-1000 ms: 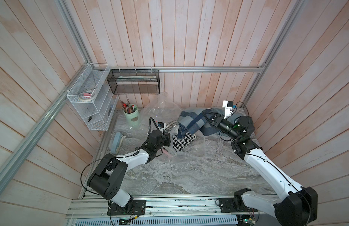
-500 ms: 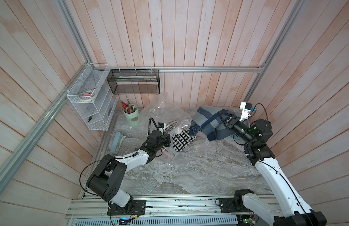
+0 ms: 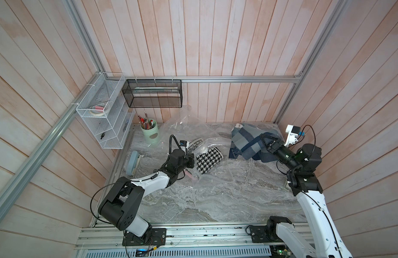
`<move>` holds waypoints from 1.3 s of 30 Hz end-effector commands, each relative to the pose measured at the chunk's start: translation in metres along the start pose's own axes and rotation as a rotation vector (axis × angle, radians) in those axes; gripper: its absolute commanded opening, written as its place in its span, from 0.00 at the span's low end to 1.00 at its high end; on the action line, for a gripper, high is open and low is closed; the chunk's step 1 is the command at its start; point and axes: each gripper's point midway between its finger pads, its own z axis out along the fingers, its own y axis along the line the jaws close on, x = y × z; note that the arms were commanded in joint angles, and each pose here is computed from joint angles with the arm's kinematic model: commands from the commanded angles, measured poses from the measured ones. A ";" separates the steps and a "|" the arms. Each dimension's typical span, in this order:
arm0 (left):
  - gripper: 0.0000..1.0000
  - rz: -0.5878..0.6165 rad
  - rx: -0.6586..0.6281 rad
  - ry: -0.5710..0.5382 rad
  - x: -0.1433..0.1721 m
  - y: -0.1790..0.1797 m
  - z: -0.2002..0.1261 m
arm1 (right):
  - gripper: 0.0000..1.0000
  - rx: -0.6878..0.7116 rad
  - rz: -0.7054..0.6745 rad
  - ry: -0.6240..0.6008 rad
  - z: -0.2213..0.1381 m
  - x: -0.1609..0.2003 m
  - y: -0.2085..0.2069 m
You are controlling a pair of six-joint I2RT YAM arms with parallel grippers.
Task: Take the blanket out of the vacuum bag
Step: Place the blanket at the center of the board.
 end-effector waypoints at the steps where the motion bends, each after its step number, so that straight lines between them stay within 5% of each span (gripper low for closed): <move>1: 0.00 0.003 -0.025 0.034 0.013 0.006 -0.002 | 0.00 0.063 -0.001 0.039 -0.003 0.028 -0.035; 5: 0.00 0.002 -0.024 0.040 0.015 0.006 -0.001 | 0.00 0.244 -0.008 0.074 -0.015 0.065 -0.095; 12: 0.00 0.001 -0.014 0.045 0.017 0.002 0.003 | 0.00 0.413 -0.028 0.151 -0.028 0.091 -0.138; 19: 0.00 0.002 -0.012 0.047 0.020 0.001 0.003 | 0.00 0.632 0.145 0.221 -0.056 0.140 -0.195; 24: 0.00 0.002 -0.004 0.049 0.022 0.000 0.004 | 0.00 0.660 0.343 0.204 -0.073 0.182 -0.219; 32: 0.00 0.004 0.017 0.053 0.022 -0.005 0.009 | 0.02 0.897 0.290 0.170 -0.107 0.174 -0.238; 35: 0.00 0.005 0.021 0.049 0.020 -0.007 0.010 | 0.25 0.941 0.307 0.187 -0.113 0.178 -0.241; 36: 0.00 0.005 0.021 0.048 0.020 -0.007 0.009 | 0.39 0.948 0.312 0.192 -0.115 0.179 -0.241; 38: 0.00 0.006 0.020 0.047 0.020 -0.006 0.009 | 0.89 0.965 0.295 0.194 -0.118 0.176 -0.239; 39: 0.00 0.007 0.019 0.048 0.021 -0.006 0.008 | 0.98 0.977 0.279 0.187 -0.121 0.171 -0.236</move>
